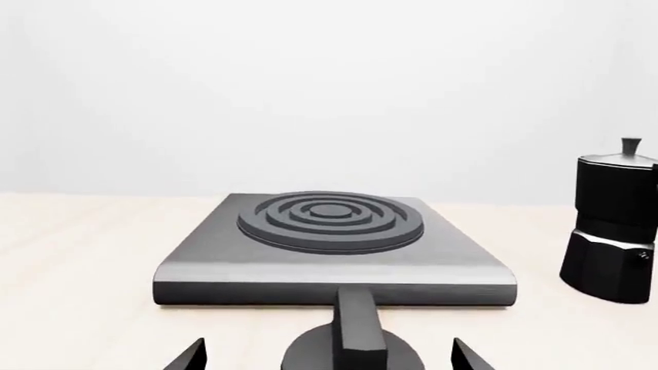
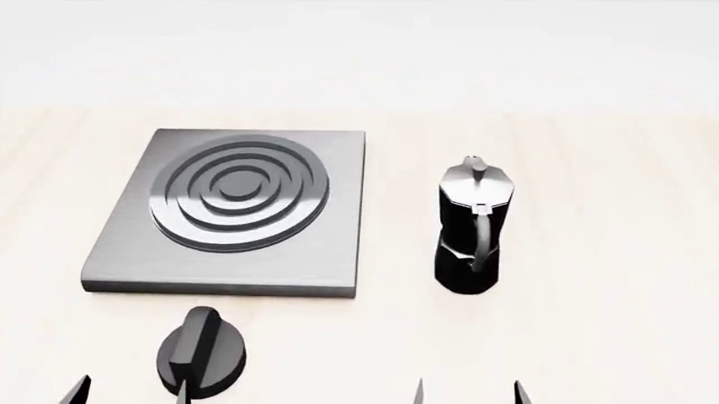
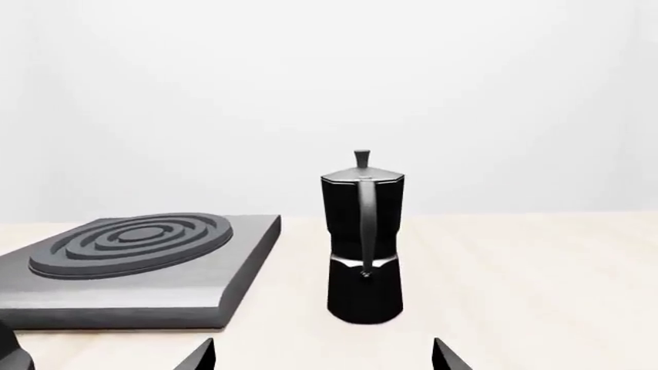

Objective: Put the moka pot on the stove.

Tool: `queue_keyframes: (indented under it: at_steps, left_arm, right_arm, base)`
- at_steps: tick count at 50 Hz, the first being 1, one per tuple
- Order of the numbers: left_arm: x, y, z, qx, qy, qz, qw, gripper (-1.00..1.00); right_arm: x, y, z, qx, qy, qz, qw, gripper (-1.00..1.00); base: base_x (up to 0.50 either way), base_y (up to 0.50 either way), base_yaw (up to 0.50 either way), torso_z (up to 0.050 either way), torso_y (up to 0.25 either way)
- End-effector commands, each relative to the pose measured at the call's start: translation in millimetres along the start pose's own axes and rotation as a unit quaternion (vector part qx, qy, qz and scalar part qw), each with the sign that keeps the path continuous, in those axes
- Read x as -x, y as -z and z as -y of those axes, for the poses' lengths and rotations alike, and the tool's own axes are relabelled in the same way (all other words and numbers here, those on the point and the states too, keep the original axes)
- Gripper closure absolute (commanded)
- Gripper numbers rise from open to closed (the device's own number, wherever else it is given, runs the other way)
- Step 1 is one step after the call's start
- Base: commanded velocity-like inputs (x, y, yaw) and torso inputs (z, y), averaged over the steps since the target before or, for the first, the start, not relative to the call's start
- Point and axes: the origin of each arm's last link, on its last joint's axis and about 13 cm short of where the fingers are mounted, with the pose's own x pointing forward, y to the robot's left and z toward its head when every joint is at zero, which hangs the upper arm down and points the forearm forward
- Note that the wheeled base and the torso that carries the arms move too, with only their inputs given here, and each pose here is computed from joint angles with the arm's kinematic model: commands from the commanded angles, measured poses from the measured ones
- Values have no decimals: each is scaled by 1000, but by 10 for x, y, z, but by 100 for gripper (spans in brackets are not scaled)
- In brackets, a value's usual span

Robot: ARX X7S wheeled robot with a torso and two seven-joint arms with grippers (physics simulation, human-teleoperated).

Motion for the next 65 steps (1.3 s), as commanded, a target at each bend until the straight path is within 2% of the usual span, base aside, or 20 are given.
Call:
queue_keyframes:
  at_steps: [1,56,58,59,65]
  left_arm:
    - [1,1,0,-1,-1,0,1000,-100]
    - [1,1,0,-1,-1,0,1000,-100]
    - [1,1,0,-1,-1,0,1000,-100]
    - [1,1,0,-1,-1,0,1000,-100]
    - [1,0,0,-1,-1,0,1000,-100]
  right_arm:
    - [0,0,0,3,0,2,1000,-100]
    - [-3,1,0,-3,-9,10,1000,-100]
    - [-2,2,-1,-5,-8,7,1000,-100]
    - [-2,2,-5,-19,-10,7,1000,-100]
    - [-6,2,-4,-21,-12,18,1000,-100]
  base:
    - [0,0,0,0,0]
    - [0,182,0,0,0]
    - [0,117,0,0,0]
    - [20,0,0,0,0]
    - [260,0,0,0,0]
